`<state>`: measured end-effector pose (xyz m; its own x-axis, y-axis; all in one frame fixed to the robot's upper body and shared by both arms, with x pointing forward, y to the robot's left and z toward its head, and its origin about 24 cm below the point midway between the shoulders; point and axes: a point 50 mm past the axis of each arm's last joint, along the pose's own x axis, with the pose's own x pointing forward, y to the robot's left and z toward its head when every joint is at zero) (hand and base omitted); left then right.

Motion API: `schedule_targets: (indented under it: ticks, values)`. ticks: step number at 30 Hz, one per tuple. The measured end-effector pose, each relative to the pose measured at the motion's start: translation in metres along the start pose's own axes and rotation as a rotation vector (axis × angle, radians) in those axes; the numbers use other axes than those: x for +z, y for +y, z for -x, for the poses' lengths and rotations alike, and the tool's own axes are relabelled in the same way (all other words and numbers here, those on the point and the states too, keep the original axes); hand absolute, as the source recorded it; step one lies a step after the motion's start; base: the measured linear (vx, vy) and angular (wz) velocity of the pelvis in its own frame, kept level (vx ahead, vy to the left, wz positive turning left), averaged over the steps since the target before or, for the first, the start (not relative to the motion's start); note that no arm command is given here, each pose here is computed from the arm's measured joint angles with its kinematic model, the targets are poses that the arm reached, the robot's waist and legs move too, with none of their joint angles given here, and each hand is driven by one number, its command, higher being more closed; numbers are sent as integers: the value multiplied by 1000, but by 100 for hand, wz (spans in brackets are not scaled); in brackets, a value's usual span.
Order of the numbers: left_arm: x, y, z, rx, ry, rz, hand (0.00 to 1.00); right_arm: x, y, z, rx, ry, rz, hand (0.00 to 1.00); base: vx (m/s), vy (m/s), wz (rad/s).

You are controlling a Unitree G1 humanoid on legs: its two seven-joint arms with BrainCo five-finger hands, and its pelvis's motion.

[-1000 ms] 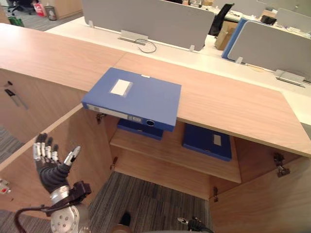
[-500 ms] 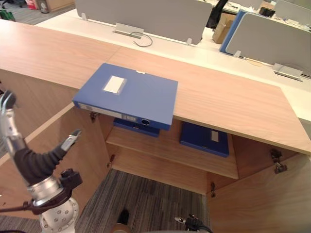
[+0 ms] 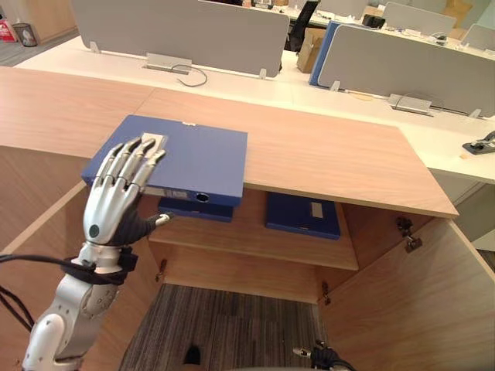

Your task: Walk over to the cabinet, pick up the folder, carry it to the office cabinet, place the folder inside the office cabinet, then close the office cabinet door

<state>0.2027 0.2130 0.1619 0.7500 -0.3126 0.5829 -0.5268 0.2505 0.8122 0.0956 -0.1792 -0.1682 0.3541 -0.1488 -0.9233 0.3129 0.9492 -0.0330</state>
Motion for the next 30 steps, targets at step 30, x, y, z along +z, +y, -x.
schedule_targets:
  ticks: [30]
  values:
    - [-46,-51,-14,-288,7,-167,0,-2,-11,0,-36,2,-41,0,-1,0,-2]
